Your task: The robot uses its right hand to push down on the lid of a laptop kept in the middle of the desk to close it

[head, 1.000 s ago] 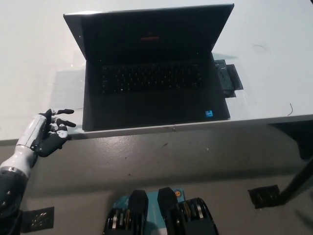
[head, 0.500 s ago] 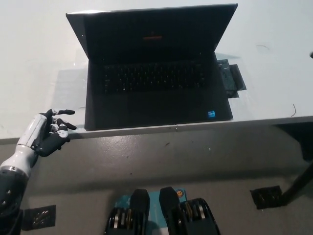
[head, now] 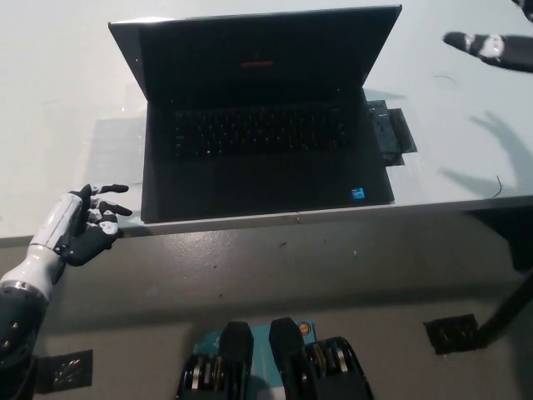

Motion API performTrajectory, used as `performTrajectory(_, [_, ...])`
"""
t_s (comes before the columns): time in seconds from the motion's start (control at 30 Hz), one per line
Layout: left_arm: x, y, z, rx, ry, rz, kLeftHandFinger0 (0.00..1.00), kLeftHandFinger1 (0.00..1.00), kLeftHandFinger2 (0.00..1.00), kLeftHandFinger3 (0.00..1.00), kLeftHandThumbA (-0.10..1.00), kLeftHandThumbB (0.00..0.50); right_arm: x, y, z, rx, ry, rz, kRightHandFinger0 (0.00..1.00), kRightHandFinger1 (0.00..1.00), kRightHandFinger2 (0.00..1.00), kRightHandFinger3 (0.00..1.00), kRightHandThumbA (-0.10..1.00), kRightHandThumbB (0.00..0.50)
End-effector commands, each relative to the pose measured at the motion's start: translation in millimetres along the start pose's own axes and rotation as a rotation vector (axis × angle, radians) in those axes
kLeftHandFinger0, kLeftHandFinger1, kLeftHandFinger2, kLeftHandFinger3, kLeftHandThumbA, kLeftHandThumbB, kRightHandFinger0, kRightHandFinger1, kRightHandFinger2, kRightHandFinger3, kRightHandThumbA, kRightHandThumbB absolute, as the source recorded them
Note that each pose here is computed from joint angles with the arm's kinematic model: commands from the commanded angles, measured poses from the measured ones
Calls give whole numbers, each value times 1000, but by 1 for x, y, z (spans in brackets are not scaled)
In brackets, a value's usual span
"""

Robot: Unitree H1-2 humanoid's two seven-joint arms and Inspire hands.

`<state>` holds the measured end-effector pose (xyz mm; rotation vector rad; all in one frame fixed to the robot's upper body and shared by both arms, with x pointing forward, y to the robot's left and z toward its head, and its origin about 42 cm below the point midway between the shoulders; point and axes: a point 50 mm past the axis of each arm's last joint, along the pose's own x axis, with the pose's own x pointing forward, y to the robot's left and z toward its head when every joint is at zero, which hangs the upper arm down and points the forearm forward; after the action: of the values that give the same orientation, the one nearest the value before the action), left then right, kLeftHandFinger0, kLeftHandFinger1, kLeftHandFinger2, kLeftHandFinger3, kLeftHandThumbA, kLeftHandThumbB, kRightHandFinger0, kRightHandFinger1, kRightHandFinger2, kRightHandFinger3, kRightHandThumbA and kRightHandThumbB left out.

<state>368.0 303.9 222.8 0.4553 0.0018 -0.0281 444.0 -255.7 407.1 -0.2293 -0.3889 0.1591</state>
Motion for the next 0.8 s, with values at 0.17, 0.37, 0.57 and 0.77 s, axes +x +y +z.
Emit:
performTrajectory(0.17, [5, 12, 8, 36, -61, -5, 329, 406, 540, 702, 24, 9, 55, 15, 64, -130, -145, 57, 928, 866, 841, 982, 1000, 334])
performTrajectory(0.37, [5, 11, 8, 60, -67, -9, 344, 410, 520, 670, 35, 8, 89, 30, 82, -160, -137, 97, 933, 888, 869, 990, 1000, 312])
performTrajectory(0.57, [5, 11, 12, 62, -72, -15, 357, 434, 567, 670, 42, 3, 123, 49, 89, -184, -123, 134, 980, 899, 852, 971, 1000, 319])
performTrajectory(0.77, [8, 10, 18, 67, -76, -28, 365, 434, 572, 669, 0, 0, 161, 81, 68, -278, -118, 191, 951, 831, 775, 861, 1000, 424])
